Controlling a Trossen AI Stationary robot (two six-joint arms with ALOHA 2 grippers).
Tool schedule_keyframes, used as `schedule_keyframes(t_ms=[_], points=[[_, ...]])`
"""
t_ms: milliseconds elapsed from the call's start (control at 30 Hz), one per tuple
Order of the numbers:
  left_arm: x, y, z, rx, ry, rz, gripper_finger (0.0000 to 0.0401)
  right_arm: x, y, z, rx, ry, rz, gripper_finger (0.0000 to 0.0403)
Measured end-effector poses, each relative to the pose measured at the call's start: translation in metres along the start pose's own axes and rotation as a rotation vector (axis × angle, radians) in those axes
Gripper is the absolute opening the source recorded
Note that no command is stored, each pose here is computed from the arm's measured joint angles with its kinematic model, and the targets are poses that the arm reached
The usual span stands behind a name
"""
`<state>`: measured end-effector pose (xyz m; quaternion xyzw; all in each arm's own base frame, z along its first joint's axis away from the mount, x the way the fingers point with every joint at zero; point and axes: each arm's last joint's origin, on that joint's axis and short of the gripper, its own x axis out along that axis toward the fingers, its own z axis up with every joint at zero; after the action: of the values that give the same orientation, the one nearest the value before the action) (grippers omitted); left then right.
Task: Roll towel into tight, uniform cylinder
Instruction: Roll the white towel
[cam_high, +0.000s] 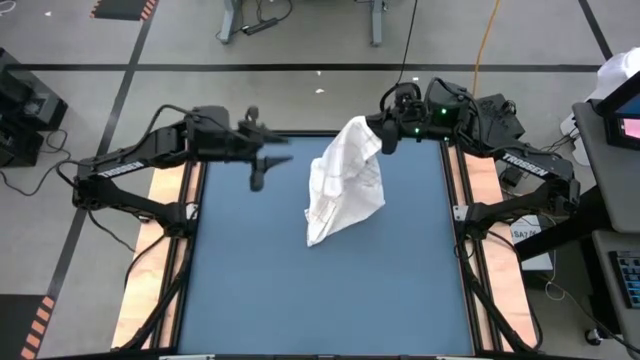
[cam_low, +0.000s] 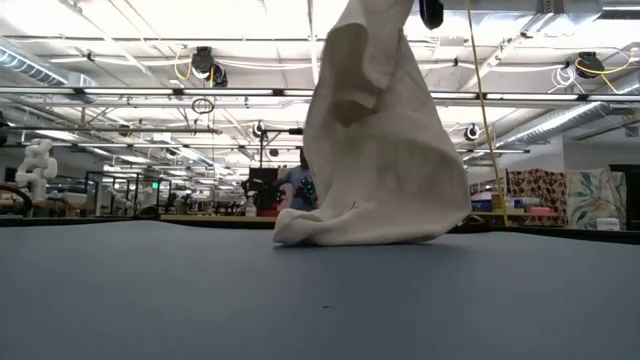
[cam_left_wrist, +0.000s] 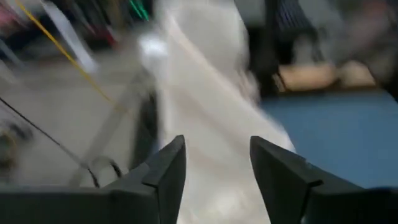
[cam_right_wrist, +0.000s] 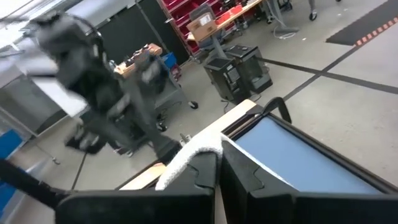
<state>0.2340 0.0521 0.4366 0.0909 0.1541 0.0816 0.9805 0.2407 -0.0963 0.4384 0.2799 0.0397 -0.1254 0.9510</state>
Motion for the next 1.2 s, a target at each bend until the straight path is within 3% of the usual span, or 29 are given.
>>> schedule_keyframes(t_ms=[133,233,333,400,533,667,900,1200], points=[[-0.002,0.012,0.017,-0.079,-0.194,0.058,0.0194,0.001,0.005,-0.003,0.026,0.001,-0.001,0.0000],[0.004,0.014,0.016,-0.097,-0.194,0.049,0.0196,0.002,0.008,-0.005,0.047,-0.016,-0.029,0.0000],[0.014,0.014,0.014,-0.016,-0.177,0.042,0.0196,0.002,0.014,-0.008,0.034,-0.001,0.003,0.0000],[0.018,0.016,0.014,-0.020,-0.196,0.003,0.0196,0.003,0.020,-0.012,0.023,0.029,0.051,0.0000],[0.029,0.020,0.014,-0.167,-0.245,-0.182,0.0196,0.003,0.034,-0.022,-0.008,0.112,0.153,0.0000],[0.048,0.020,0.010,-0.253,-0.244,-0.339,0.0196,0.005,0.044,-0.036,-0.043,0.191,0.168,0.0000],[0.085,0.014,-0.004,-0.232,-0.199,-0.455,0.0196,0.009,0.055,-0.049,-0.030,0.255,0.201,0.0000],[0.125,0.002,-0.023,-0.316,-0.114,-0.576,0.0196,0.008,0.056,-0.062,-0.025,0.362,0.172,0.0000]])
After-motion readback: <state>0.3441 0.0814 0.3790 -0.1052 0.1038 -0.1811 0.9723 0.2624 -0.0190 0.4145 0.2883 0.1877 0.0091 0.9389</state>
